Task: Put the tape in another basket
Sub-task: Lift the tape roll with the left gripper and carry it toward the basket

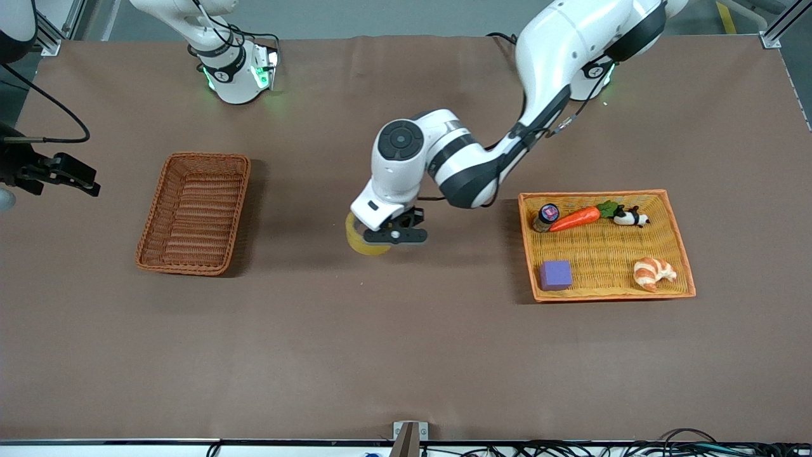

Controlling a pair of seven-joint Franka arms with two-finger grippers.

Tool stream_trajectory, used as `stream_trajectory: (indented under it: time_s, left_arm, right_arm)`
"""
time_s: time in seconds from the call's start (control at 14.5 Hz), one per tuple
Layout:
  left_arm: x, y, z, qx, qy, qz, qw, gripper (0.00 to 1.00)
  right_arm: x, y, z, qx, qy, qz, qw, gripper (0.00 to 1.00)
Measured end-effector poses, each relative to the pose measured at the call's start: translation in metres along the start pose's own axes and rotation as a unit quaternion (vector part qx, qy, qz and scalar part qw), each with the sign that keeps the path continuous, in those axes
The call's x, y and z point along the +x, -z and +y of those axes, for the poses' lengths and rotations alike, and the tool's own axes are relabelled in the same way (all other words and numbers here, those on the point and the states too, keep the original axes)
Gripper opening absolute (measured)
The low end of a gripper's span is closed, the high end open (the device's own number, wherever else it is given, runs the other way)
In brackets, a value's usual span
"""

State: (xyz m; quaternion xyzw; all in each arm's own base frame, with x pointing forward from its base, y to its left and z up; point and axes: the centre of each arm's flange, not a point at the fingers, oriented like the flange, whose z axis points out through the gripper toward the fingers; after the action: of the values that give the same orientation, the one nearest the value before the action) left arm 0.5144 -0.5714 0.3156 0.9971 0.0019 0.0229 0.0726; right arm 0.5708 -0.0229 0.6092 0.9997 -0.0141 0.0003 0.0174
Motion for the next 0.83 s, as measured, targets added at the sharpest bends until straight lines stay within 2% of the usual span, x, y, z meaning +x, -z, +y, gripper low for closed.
stream_trajectory:
  time_s: [0.28,0.55,0.62,0.69,0.83]
  left_arm:
    - [-0.009,-0.050,0.008,-0.022,-0.003,-0.010,1.000,0.22]
    - [-0.016,-0.075,0.013,-0.033,-0.008,-0.015,0.999,0.22]
    - [-0.018,-0.077,0.014,-0.035,-0.015,-0.015,0.999,0.26]
    - [-0.019,-0.078,0.015,-0.036,-0.018,-0.015,0.999,0.26]
    - [-0.016,-0.073,0.016,-0.040,-0.018,-0.011,0.999,0.39]
  right_arm:
    - [0.000,0.000,0.000,0.000,0.000,0.001,1.000,1.00]
    - [0.001,-0.001,-0.001,0.000,0.001,0.001,1.000,1.00]
    - [0.002,-0.002,-0.002,0.000,0.002,0.000,1.000,1.00]
    - [0.003,-0.004,-0.004,0.000,0.004,-0.001,1.000,1.00]
    - [0.007,-0.009,-0.012,0.001,0.011,-0.002,1.000,1.00]
